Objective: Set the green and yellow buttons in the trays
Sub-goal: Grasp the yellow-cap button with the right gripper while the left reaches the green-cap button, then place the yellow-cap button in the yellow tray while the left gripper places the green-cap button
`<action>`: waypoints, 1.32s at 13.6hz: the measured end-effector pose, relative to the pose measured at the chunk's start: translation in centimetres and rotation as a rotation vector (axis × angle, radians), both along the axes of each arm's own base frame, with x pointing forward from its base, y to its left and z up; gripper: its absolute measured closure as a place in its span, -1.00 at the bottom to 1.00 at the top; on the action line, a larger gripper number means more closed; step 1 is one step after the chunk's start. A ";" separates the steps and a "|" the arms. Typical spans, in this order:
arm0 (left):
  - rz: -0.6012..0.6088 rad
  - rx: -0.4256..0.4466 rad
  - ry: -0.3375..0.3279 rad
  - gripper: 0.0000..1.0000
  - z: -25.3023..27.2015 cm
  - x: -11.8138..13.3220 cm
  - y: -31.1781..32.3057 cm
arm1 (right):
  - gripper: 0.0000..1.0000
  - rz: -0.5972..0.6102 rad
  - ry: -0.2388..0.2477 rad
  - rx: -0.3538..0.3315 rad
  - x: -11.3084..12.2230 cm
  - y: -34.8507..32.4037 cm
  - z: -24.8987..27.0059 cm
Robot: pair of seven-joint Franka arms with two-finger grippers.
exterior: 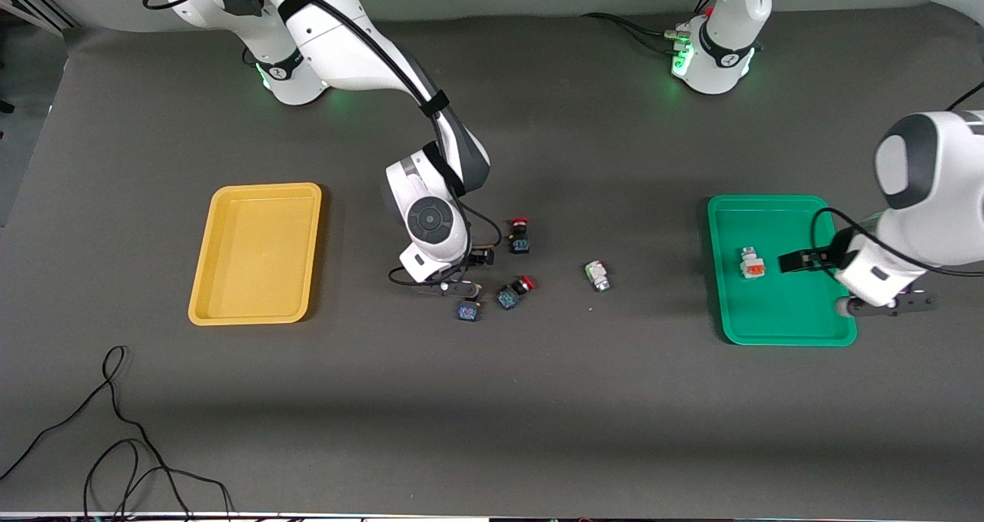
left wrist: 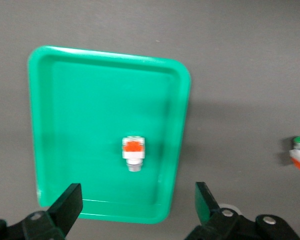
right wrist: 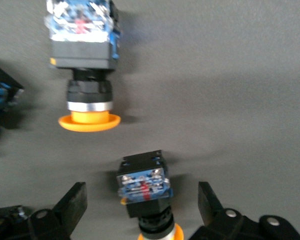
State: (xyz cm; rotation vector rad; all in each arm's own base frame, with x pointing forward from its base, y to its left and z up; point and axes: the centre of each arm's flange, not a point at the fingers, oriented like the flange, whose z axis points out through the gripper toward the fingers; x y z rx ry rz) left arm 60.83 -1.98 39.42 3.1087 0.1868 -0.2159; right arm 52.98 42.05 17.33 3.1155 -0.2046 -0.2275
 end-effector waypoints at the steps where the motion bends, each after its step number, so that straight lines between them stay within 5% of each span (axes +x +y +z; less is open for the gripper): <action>1: 0.019 0.004 0.005 -1.00 -0.2 -0.1 -2.5 | -0.91 0.004 -0.004 0.000 -0.2 -0.1 -0.3; 6: 0.168 0.047 0.004 -1.00 -1.6 -2.3 -16.7 | 0.17 0.008 -0.030 0.008 -0.1 0.0 0.0; 11: 0.255 0.055 -0.022 -1.00 -5.4 -4.6 -26.1 | 0.17 -0.039 -0.095 0.036 3.3 -2.6 7.6; 18: 0.288 0.043 -0.023 -0.98 -17.6 -5.1 -30.3 | 0.17 0.064 0.006 0.067 7.5 -24.1 25.9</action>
